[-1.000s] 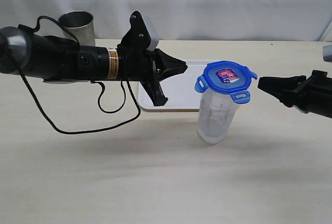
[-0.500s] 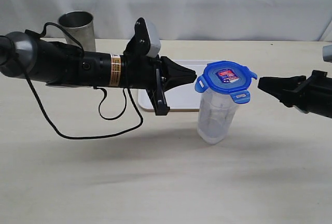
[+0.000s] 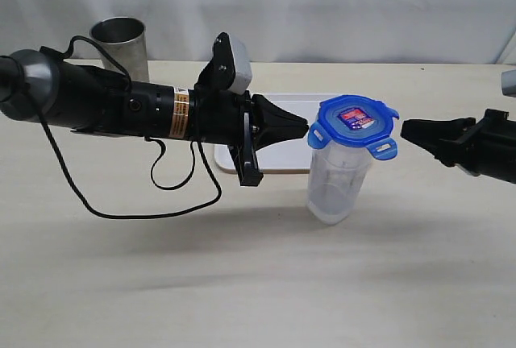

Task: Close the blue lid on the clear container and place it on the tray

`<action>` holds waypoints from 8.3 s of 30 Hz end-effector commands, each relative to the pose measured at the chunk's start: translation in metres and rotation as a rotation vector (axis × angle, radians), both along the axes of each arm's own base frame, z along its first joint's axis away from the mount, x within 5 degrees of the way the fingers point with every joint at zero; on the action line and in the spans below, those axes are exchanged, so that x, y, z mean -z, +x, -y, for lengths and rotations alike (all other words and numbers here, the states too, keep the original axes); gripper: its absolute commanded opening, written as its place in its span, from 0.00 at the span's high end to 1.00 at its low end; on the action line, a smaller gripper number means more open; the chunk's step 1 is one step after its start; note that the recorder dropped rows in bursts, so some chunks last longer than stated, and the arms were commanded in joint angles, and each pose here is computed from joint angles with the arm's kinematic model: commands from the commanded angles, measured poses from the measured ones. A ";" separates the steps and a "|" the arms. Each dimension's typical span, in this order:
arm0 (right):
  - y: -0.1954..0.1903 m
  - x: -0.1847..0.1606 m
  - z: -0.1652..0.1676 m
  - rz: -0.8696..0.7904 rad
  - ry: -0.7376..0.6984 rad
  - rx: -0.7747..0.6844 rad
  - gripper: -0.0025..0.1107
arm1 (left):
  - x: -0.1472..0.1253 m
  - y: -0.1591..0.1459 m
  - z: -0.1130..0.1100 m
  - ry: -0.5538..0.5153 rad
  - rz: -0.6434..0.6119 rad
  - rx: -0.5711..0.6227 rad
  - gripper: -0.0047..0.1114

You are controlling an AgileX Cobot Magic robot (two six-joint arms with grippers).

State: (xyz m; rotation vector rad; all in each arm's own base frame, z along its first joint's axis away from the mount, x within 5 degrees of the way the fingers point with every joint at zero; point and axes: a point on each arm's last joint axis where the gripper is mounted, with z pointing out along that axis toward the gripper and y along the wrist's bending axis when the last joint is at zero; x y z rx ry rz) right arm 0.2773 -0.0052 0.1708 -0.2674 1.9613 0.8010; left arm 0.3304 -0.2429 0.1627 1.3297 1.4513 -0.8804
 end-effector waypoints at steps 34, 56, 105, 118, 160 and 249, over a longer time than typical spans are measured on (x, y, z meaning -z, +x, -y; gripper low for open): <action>-0.010 -0.006 -0.011 0.053 0.038 -0.183 0.94 | 0.000 0.001 0.001 0.001 -0.006 -0.005 0.96; -0.008 -0.004 -0.009 0.046 0.019 -0.148 0.94 | 0.000 -0.002 0.001 -0.009 -0.051 0.018 0.96; -0.006 -0.001 -0.006 0.025 -0.011 -0.118 0.94 | 0.001 -0.004 0.001 -0.003 -0.089 0.026 0.96; -0.006 -0.001 -0.006 0.031 -0.019 -0.117 0.94 | 0.017 0.012 -0.016 0.134 -0.082 -0.183 0.96; -0.006 -0.001 -0.006 0.033 -0.026 -0.112 0.94 | 0.083 -0.022 0.030 -0.018 -0.082 -0.157 0.18; -0.006 -0.001 -0.006 0.033 -0.022 -0.113 0.94 | 0.089 -0.027 0.093 -0.157 -0.090 -0.327 0.05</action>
